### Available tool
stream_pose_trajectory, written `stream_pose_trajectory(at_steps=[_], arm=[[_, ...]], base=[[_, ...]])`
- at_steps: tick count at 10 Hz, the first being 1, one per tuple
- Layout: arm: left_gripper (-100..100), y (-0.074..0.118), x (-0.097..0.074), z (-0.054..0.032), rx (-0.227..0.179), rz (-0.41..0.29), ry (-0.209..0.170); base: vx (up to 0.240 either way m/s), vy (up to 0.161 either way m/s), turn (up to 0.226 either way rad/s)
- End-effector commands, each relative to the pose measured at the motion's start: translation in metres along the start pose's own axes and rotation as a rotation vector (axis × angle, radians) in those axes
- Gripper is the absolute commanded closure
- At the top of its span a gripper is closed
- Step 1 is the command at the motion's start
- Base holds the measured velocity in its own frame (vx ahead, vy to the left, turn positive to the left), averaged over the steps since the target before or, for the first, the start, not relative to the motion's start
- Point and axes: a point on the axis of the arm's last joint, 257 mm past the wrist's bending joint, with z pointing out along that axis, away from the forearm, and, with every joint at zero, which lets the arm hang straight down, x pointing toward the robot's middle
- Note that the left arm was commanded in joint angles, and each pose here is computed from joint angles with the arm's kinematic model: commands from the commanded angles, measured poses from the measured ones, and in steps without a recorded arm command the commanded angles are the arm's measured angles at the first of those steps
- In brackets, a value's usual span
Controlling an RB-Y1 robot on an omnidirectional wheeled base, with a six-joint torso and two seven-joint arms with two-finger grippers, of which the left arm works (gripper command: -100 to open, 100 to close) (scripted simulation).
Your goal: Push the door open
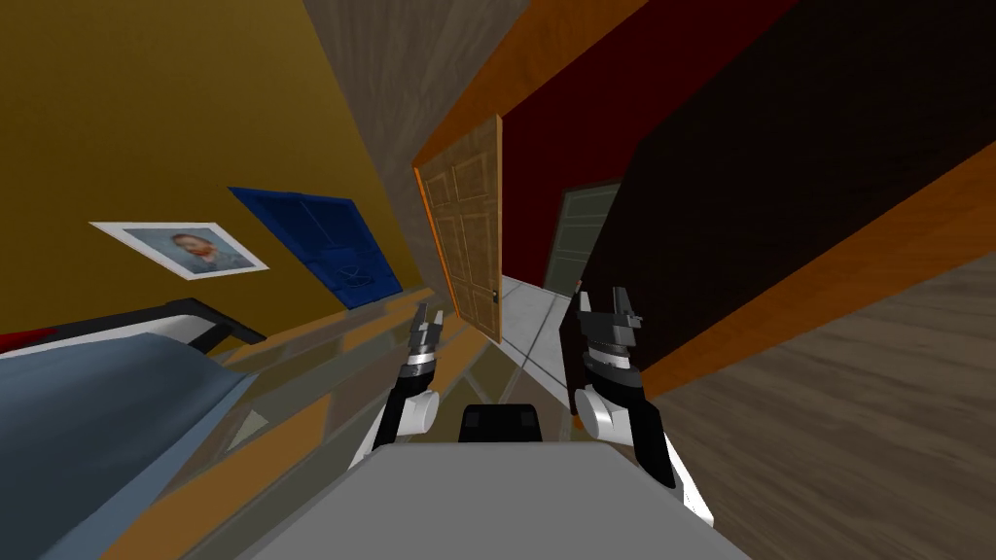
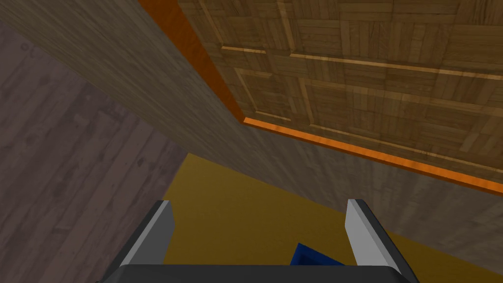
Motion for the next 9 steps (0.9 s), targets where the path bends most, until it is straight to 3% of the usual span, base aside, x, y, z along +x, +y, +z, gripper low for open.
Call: stream_pose_trajectory(at_steps=[1,9], arm=[[-100,0.015,0.005,-0.0019,-0.023,-0.005,0.015],[-100,0.085,0.032,-0.0224,-0.135,-0.028,0.085]], base=[[0.086,0.060,-0.099],[0.082,0.060,-0.085]])
